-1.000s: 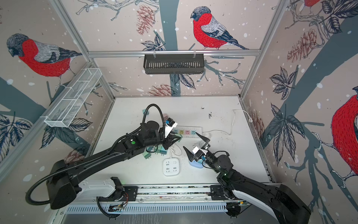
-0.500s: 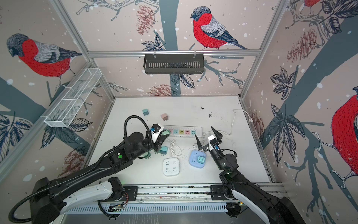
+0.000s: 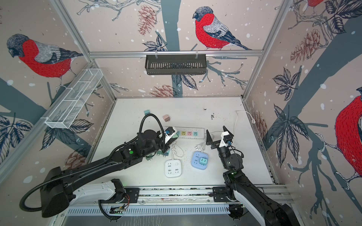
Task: Insert the plug
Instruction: 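Open the right gripper and draw it back while the left gripper holds the adapter, then carry the green adapter over the light-blue socket cube with the left gripper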
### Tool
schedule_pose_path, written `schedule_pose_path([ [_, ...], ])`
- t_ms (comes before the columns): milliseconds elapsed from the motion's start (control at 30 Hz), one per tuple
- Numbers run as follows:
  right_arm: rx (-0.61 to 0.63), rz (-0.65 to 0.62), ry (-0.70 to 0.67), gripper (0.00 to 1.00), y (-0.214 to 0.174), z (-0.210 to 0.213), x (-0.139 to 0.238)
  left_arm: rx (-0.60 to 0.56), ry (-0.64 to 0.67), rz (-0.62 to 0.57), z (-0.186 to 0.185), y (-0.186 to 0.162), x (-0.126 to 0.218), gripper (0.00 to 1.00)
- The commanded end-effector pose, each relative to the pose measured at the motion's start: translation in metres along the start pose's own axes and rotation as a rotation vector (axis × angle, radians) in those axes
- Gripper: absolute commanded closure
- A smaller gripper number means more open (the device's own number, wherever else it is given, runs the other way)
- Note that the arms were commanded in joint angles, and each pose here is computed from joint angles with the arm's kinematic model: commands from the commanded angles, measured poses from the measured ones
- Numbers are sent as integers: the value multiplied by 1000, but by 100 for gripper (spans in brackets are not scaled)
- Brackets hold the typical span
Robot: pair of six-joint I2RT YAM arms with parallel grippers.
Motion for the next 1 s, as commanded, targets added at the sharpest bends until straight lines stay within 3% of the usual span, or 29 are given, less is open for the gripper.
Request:
schedule_pose_path([
  [0, -37, 1, -13, 0, -7, -6, 6, -186, -138, 14, -21, 12, -4, 100],
  [100, -48, 3, -28, 0, -7, -9, 5, -227, -106, 82, -19, 25, -8, 100],
  [233, -67, 14, -60, 0, -9, -16, 3, -262, -188, 136, -27, 35, -13, 100],
  [400, -85, 48, -107, 0, -17, -25, -4, -317, -313, 110, -47, 47, -12, 100],
  [633, -113, 121, -172, 0, -29, -40, -19, -430, -400, 145, -68, 33, -20, 100],
  [967, -193, 106, -282, 0, -27, -67, -18, -588, -508, 232, -105, 22, -50, 100],
])
Point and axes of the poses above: each gripper's point midway between its finger pads, its own x axis back along the fingers, its own z axis along the line the jaws close on, y = z × x, the point moved 3 cm from there along x, back along the fingers, and after that the axes turned 15 degrees about -x, right-handed, at the moved point
